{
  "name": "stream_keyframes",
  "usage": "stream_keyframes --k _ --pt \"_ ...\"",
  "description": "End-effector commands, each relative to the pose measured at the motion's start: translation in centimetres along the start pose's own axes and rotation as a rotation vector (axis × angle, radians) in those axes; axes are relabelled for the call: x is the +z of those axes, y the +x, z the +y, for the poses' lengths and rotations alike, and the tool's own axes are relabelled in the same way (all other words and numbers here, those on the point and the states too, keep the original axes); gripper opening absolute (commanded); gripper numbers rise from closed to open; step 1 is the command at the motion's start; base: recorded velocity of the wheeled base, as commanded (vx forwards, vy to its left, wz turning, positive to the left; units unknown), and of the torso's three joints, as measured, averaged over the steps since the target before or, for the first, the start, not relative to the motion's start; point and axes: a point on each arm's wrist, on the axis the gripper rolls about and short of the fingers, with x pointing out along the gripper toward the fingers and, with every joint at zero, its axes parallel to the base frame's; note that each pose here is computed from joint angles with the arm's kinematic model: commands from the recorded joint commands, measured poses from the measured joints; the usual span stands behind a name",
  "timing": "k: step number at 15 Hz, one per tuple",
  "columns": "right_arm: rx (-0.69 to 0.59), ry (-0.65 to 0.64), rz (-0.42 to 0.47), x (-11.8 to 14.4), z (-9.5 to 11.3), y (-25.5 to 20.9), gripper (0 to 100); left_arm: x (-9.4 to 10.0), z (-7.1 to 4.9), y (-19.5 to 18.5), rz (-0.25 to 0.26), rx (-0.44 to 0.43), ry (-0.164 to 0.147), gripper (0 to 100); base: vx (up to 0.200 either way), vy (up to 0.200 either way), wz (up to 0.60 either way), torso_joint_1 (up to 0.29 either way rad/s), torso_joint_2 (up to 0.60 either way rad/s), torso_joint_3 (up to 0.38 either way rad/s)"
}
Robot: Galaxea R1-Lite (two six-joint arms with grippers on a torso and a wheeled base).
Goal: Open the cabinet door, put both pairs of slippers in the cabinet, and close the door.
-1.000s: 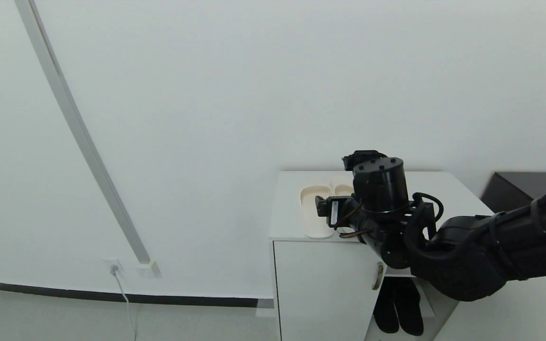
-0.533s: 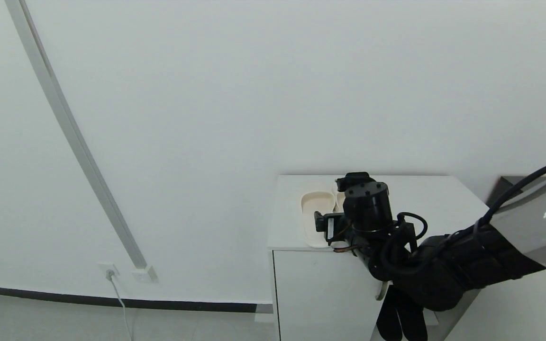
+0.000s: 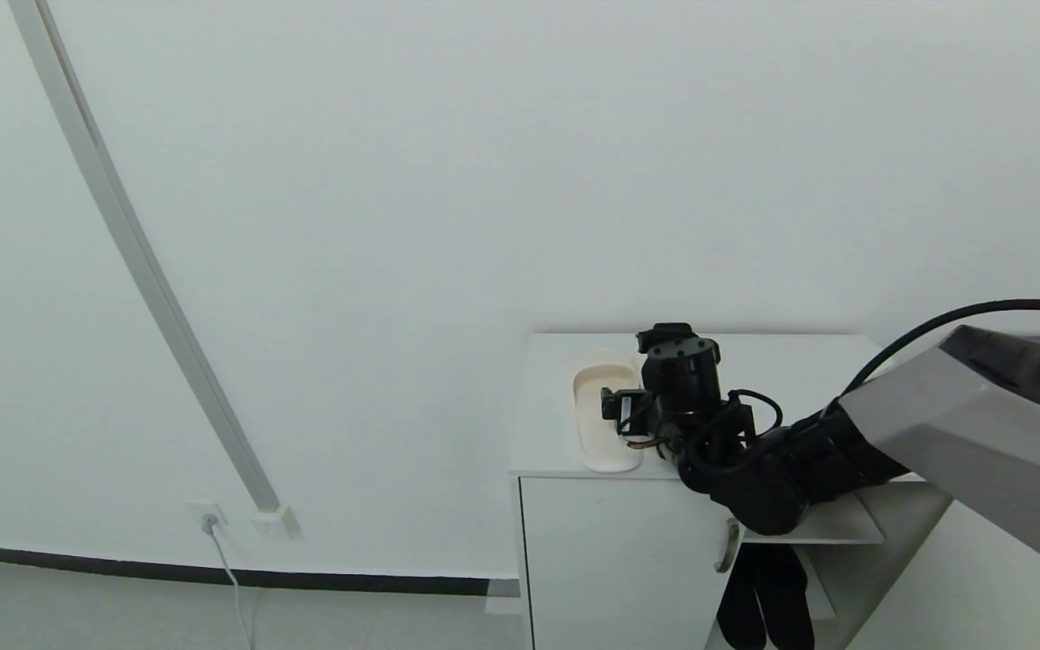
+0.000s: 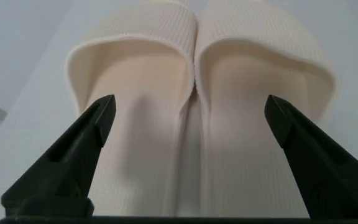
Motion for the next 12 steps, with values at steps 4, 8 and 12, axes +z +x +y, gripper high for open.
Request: stream_keyframes --k 4,8,12 --pt "-0.012 -0.014 -0.023 -0.4 -0.6 4.6 100 0.0 0.0 0.0 0.002 0.000 -0.001 0 0.000 0.000 0.00 0.000 0.00 0.000" --pt "-0.026 -0.011 -0.024 -0.1 -0.5 6.2 100 0.0 0.0 0.0 0.002 0.000 -0.001 0 0.000 0.000 0.00 0.000 0.00 0.000" --pt "-0.025 -0.010 -0.025 -0.3 -0.4 6.6 0 0.0 0.0 0.0 0.002 0.000 -0.002 0 0.000 0.000 0.00 0.000 0.00 0.000"
